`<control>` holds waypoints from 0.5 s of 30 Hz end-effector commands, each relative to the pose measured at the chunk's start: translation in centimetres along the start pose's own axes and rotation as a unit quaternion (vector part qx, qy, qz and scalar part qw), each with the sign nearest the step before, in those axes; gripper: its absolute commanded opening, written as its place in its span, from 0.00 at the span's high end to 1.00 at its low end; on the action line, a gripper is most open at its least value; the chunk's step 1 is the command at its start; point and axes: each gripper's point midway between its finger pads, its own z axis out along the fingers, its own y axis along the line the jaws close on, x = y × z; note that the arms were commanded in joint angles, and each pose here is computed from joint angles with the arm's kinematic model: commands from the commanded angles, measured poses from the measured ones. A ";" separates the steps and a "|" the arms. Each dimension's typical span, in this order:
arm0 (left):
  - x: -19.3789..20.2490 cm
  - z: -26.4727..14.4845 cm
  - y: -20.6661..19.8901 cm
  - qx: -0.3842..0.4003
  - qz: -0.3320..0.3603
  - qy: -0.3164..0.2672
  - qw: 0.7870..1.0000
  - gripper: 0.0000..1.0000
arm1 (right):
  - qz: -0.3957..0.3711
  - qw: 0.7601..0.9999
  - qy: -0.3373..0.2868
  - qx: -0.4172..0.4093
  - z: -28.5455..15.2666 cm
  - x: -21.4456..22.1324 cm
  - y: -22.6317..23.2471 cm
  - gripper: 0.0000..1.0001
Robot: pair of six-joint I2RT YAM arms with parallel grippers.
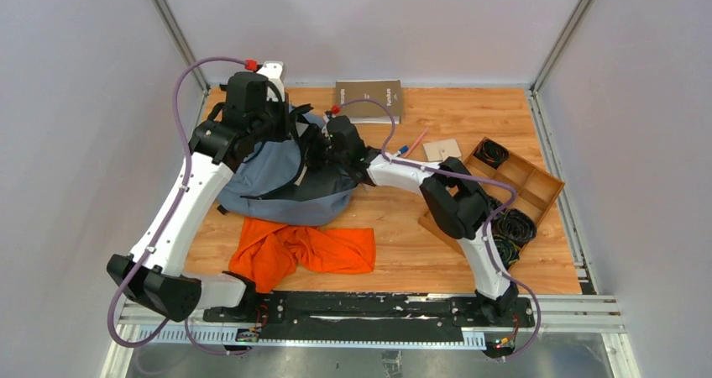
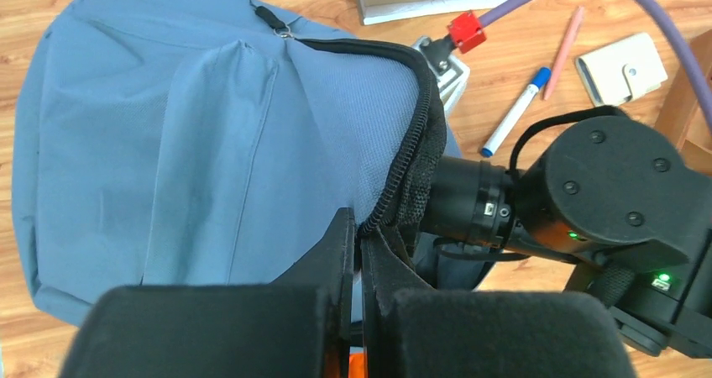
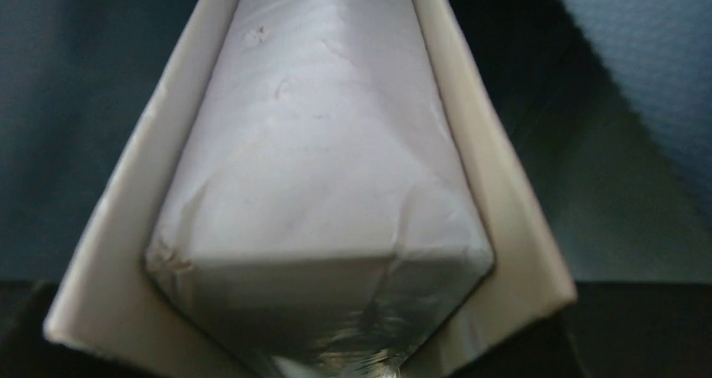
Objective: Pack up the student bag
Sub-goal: Place the book in the student bag.
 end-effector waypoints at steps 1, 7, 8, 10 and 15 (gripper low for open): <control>-2.4 -1.5 -0.2 0.011 0.002 -0.052 0.999 1.00 | -0.023 0.999 0.030 -0.010 0.6 2.5 1.1 1.00; -2.5 -1.3 0.0 0.006 0.000 -0.053 0.999 1.00 | -0.035 0.996 0.076 0.004 -1.5 5.5 -2.0 1.00; -2.4 -1.2 0.0 0.006 -0.001 -0.054 0.999 1.00 | -0.036 0.996 0.085 0.001 -1.6 6.0 -2.1 1.00; -2.2 -0.9 -0.1 0.011 -0.002 -0.054 0.998 1.00 | -0.037 0.995 0.096 -0.008 -1.1 6.2 -2.2 1.00; -1.7 -0.6 -1.0 0.033 -0.010 -0.046 0.998 1.00 | -0.043 0.997 0.066 -0.013 2.3 4.6 -1.5 0.99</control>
